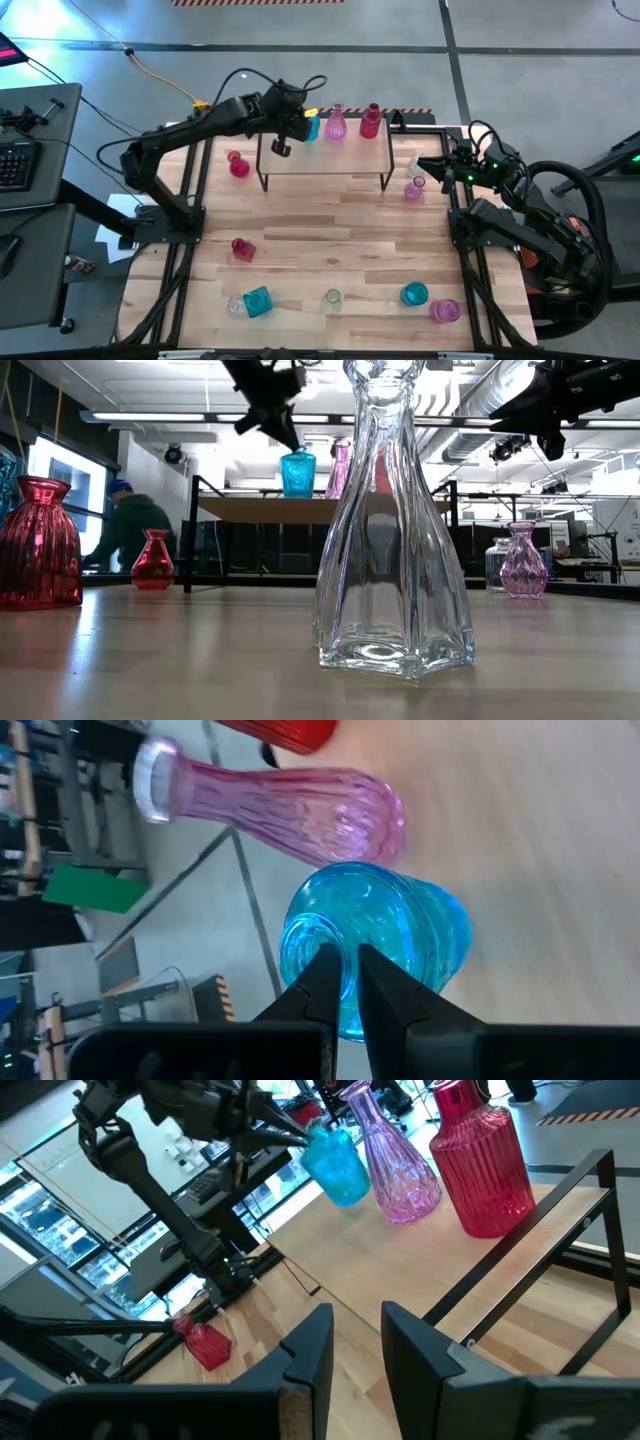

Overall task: Sort vases onto shelf
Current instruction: Put the top blue flower vase on the shelf

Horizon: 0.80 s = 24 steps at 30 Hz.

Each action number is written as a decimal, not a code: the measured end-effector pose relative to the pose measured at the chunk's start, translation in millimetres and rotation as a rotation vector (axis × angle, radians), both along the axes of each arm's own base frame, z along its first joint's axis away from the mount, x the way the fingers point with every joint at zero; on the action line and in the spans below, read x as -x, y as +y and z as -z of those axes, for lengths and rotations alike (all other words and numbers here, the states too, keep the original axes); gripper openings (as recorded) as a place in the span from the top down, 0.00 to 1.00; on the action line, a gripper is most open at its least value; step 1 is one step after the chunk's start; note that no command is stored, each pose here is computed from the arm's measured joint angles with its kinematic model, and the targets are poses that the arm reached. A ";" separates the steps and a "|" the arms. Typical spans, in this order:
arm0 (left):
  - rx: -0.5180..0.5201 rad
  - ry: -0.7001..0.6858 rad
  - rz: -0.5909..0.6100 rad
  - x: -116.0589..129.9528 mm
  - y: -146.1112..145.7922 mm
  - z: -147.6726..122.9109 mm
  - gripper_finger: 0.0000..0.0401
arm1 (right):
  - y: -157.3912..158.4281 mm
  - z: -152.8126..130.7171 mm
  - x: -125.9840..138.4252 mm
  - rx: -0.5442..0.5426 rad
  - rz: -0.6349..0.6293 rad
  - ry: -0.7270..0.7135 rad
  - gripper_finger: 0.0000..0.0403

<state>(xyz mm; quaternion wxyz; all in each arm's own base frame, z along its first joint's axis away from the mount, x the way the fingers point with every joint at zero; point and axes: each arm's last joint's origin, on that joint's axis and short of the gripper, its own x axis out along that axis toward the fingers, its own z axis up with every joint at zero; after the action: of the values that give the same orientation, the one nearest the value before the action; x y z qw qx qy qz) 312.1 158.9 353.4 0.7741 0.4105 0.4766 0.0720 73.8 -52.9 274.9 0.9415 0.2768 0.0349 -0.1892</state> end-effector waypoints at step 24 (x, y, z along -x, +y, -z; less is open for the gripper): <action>0.072 -0.031 -0.103 4.3 14.0 5.8 0.97 | 0.0 0.0 0.0 0.000 0.000 0.000 0.83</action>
<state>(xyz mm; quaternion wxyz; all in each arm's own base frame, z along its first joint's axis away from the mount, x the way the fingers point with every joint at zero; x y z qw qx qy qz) 307.8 172.9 347.6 0.7908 0.3562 0.4874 0.1011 73.7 -52.9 275.0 0.9415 0.2768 0.0348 -0.1891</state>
